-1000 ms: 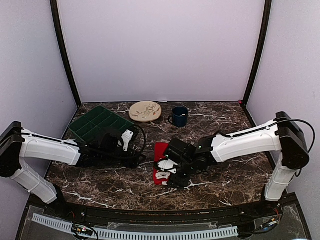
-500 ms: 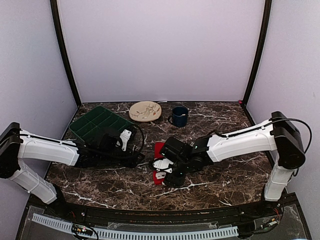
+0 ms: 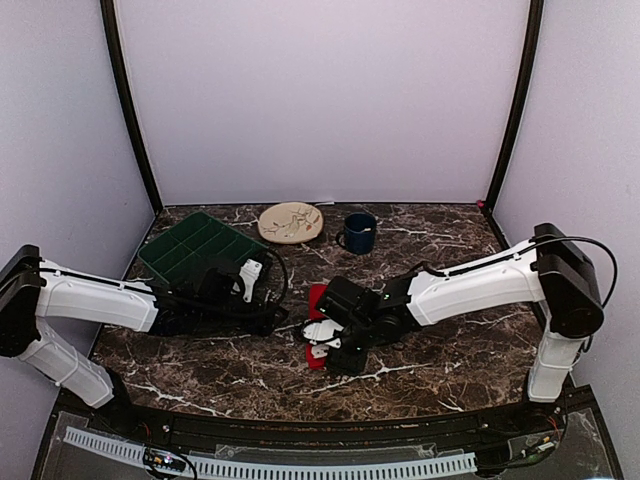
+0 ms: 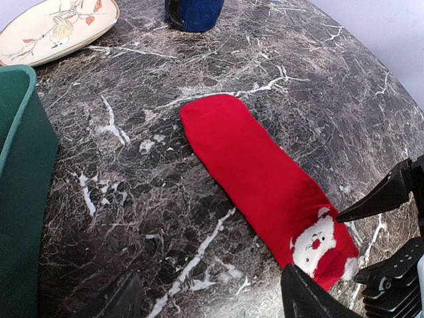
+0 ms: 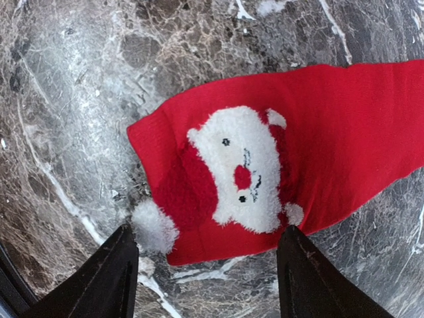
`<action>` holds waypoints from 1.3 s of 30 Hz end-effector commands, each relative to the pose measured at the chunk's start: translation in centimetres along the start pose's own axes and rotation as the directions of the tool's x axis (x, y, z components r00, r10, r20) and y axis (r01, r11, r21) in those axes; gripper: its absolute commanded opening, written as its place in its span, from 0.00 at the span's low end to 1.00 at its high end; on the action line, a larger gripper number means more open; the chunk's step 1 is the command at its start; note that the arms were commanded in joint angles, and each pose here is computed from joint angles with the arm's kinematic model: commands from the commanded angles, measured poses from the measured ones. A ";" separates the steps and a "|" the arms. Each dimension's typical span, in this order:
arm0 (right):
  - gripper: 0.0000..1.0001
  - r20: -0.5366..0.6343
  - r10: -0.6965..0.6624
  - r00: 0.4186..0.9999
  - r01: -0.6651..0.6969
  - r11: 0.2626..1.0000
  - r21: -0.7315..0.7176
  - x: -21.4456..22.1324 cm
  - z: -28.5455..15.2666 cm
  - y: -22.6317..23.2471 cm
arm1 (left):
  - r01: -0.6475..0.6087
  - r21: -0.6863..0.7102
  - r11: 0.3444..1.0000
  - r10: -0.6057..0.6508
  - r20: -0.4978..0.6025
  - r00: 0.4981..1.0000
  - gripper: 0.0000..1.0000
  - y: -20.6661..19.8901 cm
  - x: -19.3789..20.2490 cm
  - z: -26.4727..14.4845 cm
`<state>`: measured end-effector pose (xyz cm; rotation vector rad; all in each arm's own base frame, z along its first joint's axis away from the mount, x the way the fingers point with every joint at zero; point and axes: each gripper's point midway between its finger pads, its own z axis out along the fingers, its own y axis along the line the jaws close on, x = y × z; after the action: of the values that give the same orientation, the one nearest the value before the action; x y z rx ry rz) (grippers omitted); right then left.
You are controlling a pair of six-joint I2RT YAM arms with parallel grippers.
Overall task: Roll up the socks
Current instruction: Pick up the sock from the center of the board.
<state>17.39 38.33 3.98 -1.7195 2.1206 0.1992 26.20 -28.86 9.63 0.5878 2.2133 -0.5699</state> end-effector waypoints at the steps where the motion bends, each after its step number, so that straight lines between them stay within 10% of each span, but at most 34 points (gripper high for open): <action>1: 0.65 0.029 -0.018 0.999 0.019 1.000 -0.021 -1.1 0.4 0.6 | 0.013 -0.017 1.000 -0.013 0.008 1.000 0.74 0.5 0.0 -0.6; 39: 0.12 0.019 0.112 0.994 -0.104 0.963 -0.250 -0.8 0.2 2.0 | 0.025 -0.041 0.999 -0.025 0.002 1.000 0.75 1.1 0.8 -0.9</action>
<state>15.62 38.81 2.11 -1.7715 2.2057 0.3867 26.23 -27.93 9.08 0.5525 2.2292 -0.5310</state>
